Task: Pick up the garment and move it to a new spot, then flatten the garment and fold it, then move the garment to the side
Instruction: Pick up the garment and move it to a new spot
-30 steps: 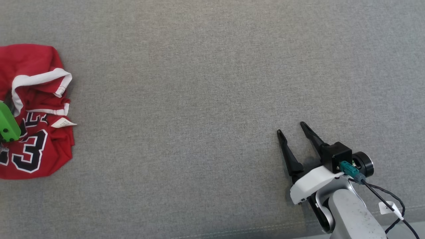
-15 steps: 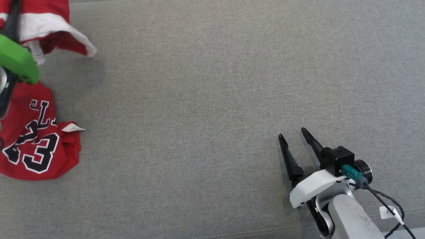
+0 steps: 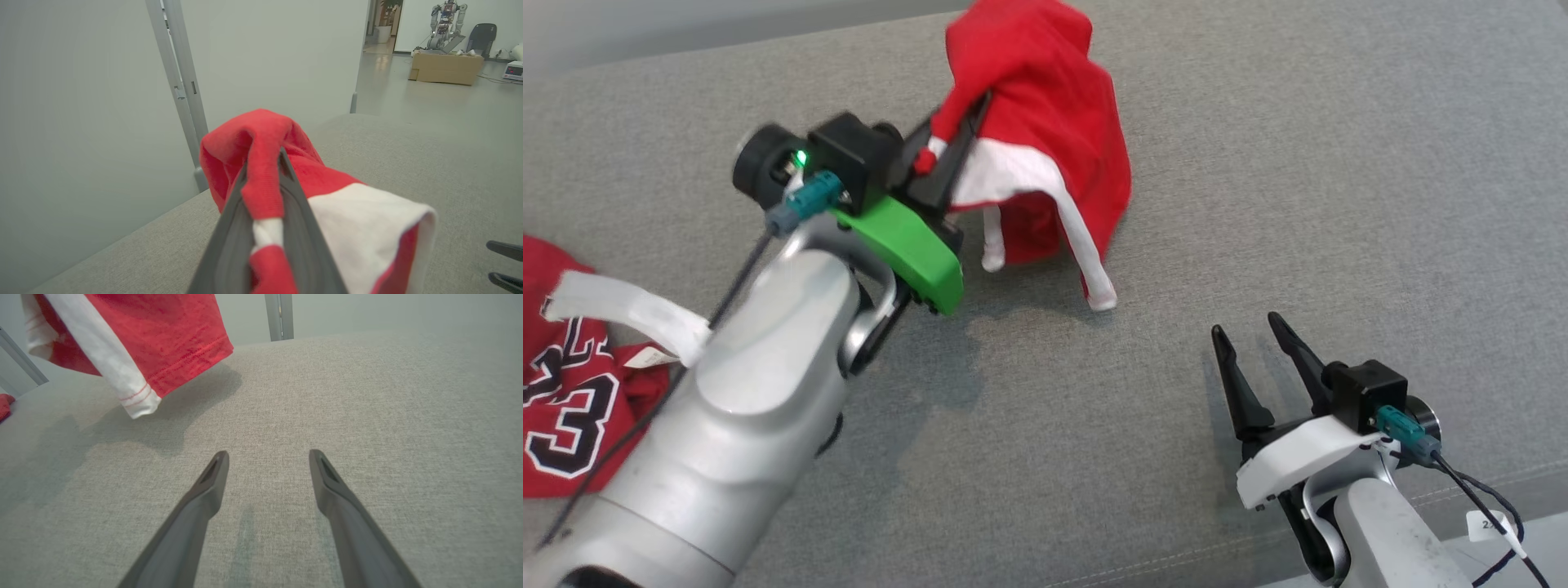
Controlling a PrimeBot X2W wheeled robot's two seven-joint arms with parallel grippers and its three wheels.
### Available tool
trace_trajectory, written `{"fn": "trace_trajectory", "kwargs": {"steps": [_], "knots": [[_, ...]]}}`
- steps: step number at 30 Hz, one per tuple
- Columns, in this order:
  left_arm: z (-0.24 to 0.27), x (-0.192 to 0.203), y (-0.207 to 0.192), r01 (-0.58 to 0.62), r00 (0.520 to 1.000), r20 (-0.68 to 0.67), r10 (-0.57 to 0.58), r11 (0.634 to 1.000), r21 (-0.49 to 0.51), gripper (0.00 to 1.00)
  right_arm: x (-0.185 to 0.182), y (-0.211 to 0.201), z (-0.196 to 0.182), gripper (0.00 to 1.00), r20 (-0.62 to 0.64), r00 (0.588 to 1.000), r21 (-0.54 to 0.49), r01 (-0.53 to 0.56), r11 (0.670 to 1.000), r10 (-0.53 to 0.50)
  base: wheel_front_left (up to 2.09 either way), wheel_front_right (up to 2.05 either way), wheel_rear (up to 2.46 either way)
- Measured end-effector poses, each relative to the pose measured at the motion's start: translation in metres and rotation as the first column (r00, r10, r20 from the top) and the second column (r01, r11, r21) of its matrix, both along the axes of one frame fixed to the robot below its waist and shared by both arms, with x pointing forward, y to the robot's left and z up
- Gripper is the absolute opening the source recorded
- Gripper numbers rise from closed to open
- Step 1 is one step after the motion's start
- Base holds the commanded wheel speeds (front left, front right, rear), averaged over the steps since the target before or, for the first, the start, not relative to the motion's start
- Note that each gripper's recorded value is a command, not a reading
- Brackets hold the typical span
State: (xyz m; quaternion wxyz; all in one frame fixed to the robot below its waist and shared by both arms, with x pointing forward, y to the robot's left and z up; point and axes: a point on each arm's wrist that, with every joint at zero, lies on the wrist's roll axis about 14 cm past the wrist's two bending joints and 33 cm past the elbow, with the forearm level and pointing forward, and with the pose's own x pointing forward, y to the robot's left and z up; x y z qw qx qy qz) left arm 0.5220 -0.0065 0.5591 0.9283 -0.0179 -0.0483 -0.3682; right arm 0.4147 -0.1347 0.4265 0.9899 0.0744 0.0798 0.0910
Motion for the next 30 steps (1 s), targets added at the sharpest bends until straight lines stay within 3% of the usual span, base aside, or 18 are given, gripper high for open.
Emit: {"fn": "trace_trajectory", "kwargs": {"steps": [4,5,6,10,13,18,23,30], "knots": [[-0.055,-0.026,-0.023,0.029,0.992,-0.121,-0.026,0.999,0.021,0.00,-0.005,-0.020,0.006,1.00,0.015,0.998,-0.007,0.057,0.998,-0.057,0.00,0.00,0.00],[-0.070,-0.032,-0.023,0.016,0.987,-0.159,-0.012,1.000,0.025,0.56,-0.007,-0.024,0.007,1.00,0.017,0.997,-0.010,0.070,0.997,-0.070,0.00,0.00,0.00],[-0.082,-0.038,-0.025,0.011,0.982,-0.188,-0.005,1.000,0.029,1.00,-0.009,-0.029,0.008,1.00,0.017,0.997,-0.014,0.082,0.997,-0.081,0.00,0.00,0.00],[-0.123,-0.063,-0.025,0.003,0.964,-0.266,0.019,0.997,0.083,1.00,-0.018,-0.042,0.011,1.00,0.022,0.993,-0.026,0.119,0.993,-0.119,0.00,0.00,0.00],[-0.125,-0.072,-0.023,-0.016,0.963,-0.268,0.038,0.997,0.081,1.00,-0.021,-0.046,0.017,1.00,0.038,0.991,-0.025,0.132,0.991,-0.131,0.00,0.00,0.00],[-0.110,-0.070,0.006,-0.145,0.961,-0.232,0.150,0.989,0.041,1.00,-0.018,-0.031,0.023,1.00,0.060,0.994,-0.016,0.091,0.996,-0.090,0.00,0.00,0.00],[-0.109,-0.079,0.049,-0.284,0.929,-0.243,0.280,0.959,0.017,1.00,-0.014,-0.005,0.021,1.00,0.057,0.998,-0.013,0.014,1.000,-0.014,0.00,0.00,0.00],[-0.115,-0.107,0.101,-0.423,0.870,-0.270,0.412,0.906,0.018,1.00,-0.021,0.016,-0.015,1.00,-0.055,0.997,-0.044,-0.061,0.997,0.059,0.00,0.00,0.00]]}}
